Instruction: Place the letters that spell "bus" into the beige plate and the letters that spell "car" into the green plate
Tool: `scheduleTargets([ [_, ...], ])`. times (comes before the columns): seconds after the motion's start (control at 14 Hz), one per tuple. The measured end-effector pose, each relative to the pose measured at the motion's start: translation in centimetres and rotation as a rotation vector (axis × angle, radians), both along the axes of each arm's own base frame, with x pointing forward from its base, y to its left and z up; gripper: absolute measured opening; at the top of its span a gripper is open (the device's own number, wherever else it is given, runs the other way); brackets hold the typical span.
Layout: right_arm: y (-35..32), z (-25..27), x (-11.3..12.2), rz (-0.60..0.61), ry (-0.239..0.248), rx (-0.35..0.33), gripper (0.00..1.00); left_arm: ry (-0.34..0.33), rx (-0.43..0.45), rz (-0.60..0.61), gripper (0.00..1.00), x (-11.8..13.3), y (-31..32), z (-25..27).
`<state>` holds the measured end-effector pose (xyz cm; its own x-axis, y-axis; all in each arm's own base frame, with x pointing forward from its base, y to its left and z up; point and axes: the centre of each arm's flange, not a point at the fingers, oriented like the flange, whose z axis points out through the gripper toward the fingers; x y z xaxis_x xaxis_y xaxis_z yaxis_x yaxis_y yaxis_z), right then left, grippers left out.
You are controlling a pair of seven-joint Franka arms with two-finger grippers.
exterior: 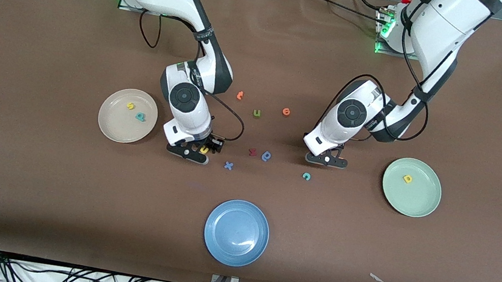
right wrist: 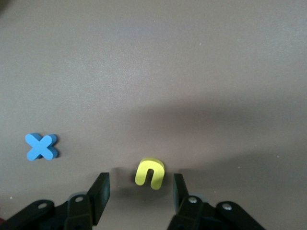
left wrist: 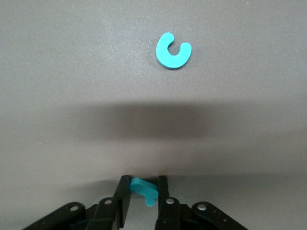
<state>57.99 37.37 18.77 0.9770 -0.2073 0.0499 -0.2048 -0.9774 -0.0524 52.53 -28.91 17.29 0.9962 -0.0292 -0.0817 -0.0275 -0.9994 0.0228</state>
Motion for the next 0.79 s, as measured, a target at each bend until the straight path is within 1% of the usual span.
scheduleTargets([
  [0.07, 0.0, -0.1, 0.0, 0.001, -0.003, 0.000, 0.58, 0.000, 0.000, 0.000, 0.27, 0.0, 0.0, 0.0],
  [0.14, 0.1, -0.3, 0.0, 0.003, -0.010, 0.001, 0.58, 0.000, 0.000, 0.000, 0.27, 0.0, 0.0, 0.0],
  [0.21, 0.2, -0.4, 0.1, 0.004, -0.023, 0.006, 0.49, 0.000, 0.000, 0.000, 0.27, 0.0, 0.0, 0.0],
  [0.29, 0.2, -0.6, 0.2, 0.004, -0.032, 0.008, 0.45, -0.002, 0.000, 0.001, 0.27, 0.1, 0.0, 0.1],
  [0.43, 0.2, -0.9, 0.2, 0.006, -0.038, 0.008, 0.44, -0.004, 0.012, -0.005, 0.27, 1.0, 0.6, 0.7],
  [0.5, 0.2, -0.9, 0.2, 0.007, -0.039, 0.007, 0.40, 0.002, 0.027, -0.014, 0.27, 1.9, 1.3, 1.4],
  [0.57, 0.2, -0.8, 0.2, 0.007, -0.040, 0.006, 0.31, 0.009, 0.042, -0.030, 0.27, 3.3, 2.8, 2.5],
  [0.64, 0.2, -0.8, 0.2, 0.008, -0.040, 0.005, 0.31, 0.010, 0.049, -0.051, 0.27, 4.6, 4.6, 3.5],
  [0.72, 0.2, -0.8, 0.2, 0.009, -0.040, 0.005, 0.26, 0.007, 0.049, -0.076, 0.27, 6.1, 7.0, 4.5],
  [0.79, 0.2, -0.8, 0.2, 0.009, -0.040, 0.004, 0.26, -0.001, 0.044, -0.100, 0.27, 7.6, 9.8, 5.3],
])
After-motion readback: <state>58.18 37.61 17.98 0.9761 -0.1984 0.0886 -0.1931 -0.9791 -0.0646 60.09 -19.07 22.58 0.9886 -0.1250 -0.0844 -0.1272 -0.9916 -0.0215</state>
